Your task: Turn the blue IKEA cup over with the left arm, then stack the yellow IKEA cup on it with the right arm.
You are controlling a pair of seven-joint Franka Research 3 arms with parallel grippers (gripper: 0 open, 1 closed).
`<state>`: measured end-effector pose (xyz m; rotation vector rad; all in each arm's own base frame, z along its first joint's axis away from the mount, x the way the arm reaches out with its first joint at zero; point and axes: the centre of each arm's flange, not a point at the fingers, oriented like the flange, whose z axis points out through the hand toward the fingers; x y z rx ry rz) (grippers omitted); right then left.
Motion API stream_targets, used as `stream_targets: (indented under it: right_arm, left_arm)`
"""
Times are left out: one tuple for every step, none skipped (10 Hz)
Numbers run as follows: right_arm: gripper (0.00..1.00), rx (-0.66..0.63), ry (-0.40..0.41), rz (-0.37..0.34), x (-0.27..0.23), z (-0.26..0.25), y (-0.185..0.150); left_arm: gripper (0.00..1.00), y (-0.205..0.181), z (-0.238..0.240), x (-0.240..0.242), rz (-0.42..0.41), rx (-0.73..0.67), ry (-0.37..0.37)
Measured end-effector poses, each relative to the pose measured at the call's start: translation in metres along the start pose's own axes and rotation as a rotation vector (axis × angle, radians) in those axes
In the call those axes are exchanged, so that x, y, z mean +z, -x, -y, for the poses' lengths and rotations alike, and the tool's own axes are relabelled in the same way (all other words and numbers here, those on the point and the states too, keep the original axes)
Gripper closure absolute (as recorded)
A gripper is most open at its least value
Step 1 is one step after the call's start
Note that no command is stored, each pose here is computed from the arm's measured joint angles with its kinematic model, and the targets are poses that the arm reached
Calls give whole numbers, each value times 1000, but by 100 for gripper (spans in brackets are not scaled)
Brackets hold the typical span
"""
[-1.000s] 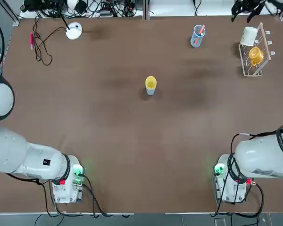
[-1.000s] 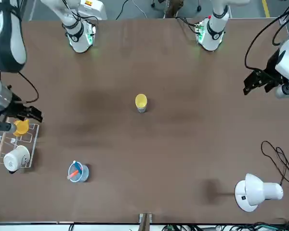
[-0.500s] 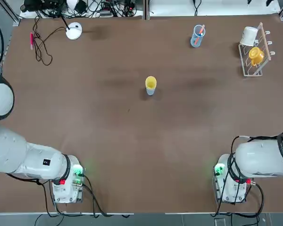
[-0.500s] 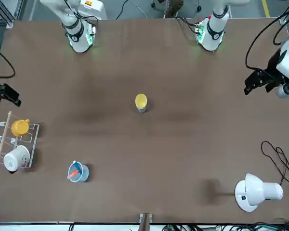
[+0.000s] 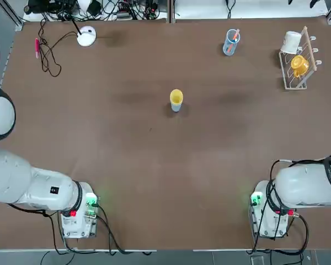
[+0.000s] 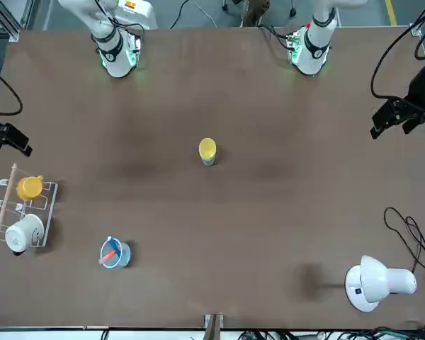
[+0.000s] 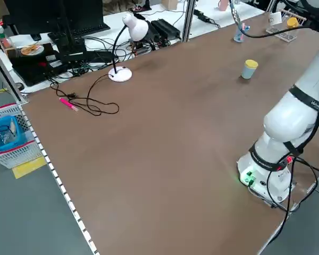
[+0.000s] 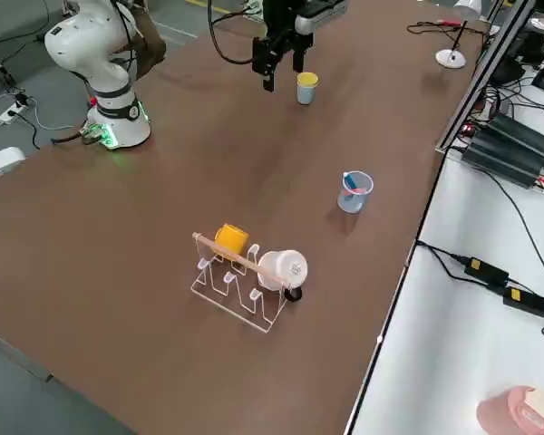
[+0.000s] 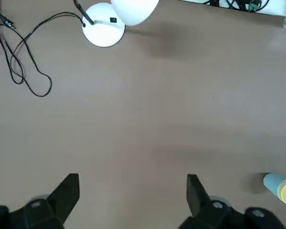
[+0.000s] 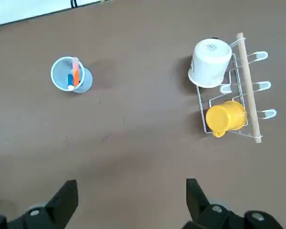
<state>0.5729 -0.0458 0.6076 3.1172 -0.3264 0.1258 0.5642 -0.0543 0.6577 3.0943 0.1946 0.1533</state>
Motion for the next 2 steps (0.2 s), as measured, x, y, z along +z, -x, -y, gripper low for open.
stream_targets:
  right_arm:
    - [0, -19, 0, 7, 1, 3, 1]
    - [0, -42, 1, 14, 3, 4, 1]
  left_arm:
    - [1, 0, 0, 0, 0, 0, 0]
    - [1, 0, 0, 0, 0, 0, 0]
